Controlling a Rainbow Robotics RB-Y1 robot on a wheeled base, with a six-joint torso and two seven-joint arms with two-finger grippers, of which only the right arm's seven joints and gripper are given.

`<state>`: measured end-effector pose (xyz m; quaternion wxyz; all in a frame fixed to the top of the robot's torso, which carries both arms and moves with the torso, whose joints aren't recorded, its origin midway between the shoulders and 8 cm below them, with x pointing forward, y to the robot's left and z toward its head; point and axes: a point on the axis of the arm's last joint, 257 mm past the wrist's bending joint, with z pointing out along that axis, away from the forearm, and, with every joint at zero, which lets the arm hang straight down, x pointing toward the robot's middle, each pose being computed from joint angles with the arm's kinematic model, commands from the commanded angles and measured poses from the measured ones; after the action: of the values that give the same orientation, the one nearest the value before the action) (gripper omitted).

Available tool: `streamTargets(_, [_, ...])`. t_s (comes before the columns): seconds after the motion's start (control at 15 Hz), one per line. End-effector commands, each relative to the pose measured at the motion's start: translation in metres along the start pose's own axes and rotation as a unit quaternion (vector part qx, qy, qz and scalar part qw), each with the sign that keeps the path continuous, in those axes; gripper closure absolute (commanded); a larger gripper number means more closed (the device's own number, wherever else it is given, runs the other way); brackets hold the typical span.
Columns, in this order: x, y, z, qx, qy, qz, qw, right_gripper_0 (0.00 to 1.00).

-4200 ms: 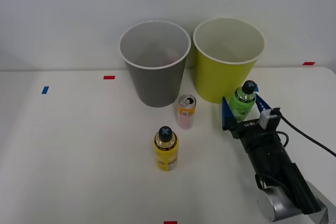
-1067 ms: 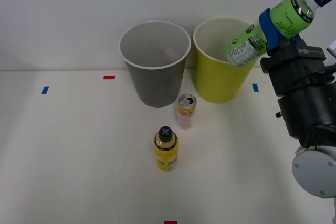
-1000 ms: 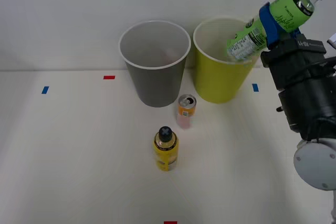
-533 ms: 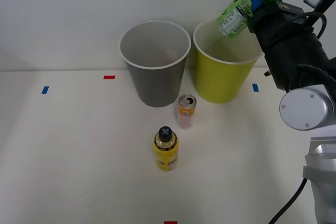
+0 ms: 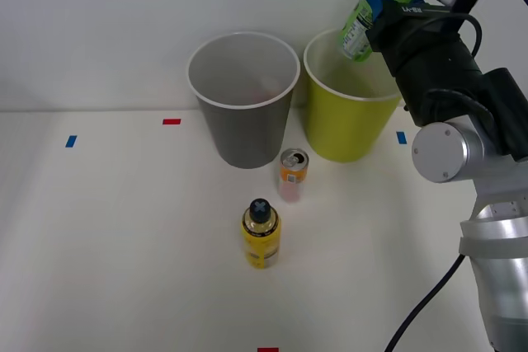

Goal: Put cans in the gray bin, plastic bottles in the light green bin

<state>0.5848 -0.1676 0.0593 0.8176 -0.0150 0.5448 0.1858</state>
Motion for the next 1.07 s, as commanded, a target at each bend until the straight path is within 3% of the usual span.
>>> streamTargets(0.07, [0.0006, 0.0013, -0.0002, -0.001, 0.0, 0.009, 1.0, 1.0])
streamTargets(0.13, [-0.0001, 0.0018, 0.0002, -0.002, -0.001, 0.01, 1.0, 0.92])
streamTargets(0.2, [-0.0001, 0.0016, -0.0002, -0.001, -0.002, 0.011, 1.0, 0.42])
streamTargets(0.27, [0.0, 0.002, -0.0002, -0.001, -0.002, 0.013, 1.0, 0.1])
streamTargets(0.33, [-0.0007, 0.0022, -0.0001, -0.001, -0.004, 0.015, 1.0, 0.0])
streamTargets(1.07, [-0.0036, -0.0004, -0.0023, 0.002, -0.013, 0.035, 0.999, 0.0])
